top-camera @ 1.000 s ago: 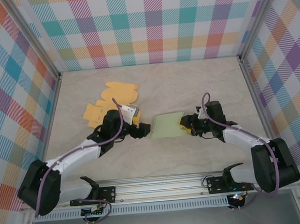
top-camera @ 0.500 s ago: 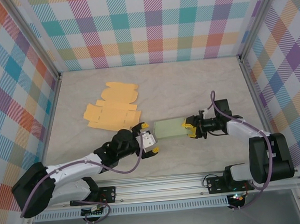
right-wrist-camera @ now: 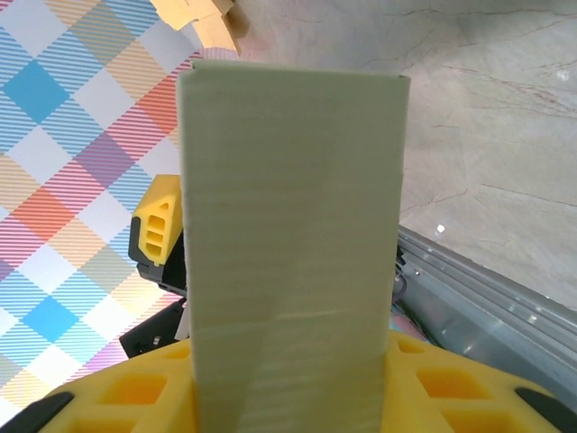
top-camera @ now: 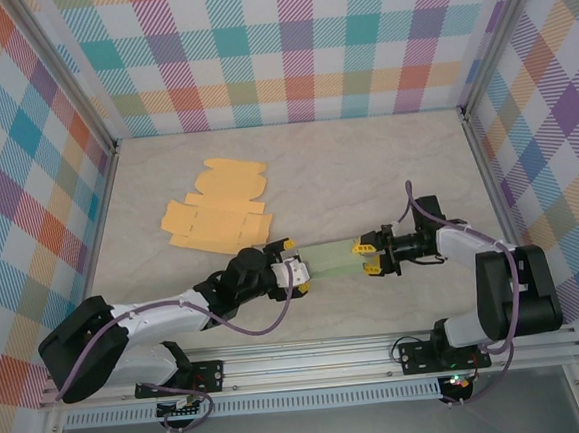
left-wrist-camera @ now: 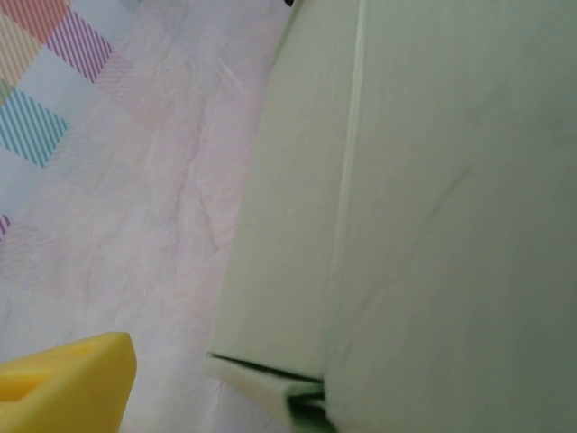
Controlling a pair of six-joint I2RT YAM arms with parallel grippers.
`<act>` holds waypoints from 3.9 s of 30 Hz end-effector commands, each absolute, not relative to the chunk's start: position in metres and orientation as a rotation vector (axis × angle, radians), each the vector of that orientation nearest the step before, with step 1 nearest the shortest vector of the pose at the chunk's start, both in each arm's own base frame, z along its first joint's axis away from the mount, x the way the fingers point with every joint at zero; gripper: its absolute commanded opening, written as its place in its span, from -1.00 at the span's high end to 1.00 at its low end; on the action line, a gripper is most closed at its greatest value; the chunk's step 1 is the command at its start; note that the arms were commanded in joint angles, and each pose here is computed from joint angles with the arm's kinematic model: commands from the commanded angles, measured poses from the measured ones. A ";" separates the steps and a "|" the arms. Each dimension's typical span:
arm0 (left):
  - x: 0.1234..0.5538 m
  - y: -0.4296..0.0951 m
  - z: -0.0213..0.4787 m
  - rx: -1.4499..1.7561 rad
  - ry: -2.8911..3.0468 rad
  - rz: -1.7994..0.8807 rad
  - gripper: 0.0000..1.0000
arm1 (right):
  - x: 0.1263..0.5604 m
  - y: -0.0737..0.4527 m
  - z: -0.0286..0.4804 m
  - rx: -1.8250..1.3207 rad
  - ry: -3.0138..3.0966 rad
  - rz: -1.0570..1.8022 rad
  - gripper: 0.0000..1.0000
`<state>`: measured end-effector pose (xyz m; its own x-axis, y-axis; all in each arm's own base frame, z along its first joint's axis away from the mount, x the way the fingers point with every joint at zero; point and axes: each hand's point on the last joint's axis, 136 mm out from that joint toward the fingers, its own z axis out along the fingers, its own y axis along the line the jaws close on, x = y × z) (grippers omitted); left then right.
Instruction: Fold the paper box
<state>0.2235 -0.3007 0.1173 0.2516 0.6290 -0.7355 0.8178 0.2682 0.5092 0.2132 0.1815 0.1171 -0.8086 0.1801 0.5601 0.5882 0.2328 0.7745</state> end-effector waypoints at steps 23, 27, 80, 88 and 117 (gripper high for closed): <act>0.216 -0.317 0.097 1.527 1.619 -0.370 0.22 | 0.240 0.148 0.112 -0.735 -2.399 -1.573 -0.49; 0.223 -0.316 0.094 1.472 1.773 -0.508 0.22 | 0.250 0.129 0.118 -0.721 -2.674 -1.476 -0.49; 0.252 -0.317 0.073 1.488 2.024 -0.616 0.16 | 0.265 0.161 0.145 0.262 -3.461 -1.045 0.12; 0.261 -0.322 0.065 1.454 2.028 -0.605 0.15 | 0.262 0.159 0.139 0.251 -3.468 -1.004 0.12; 0.264 -0.319 0.075 1.489 2.025 -0.554 0.07 | 0.249 0.159 0.147 0.318 -3.460 -1.025 0.05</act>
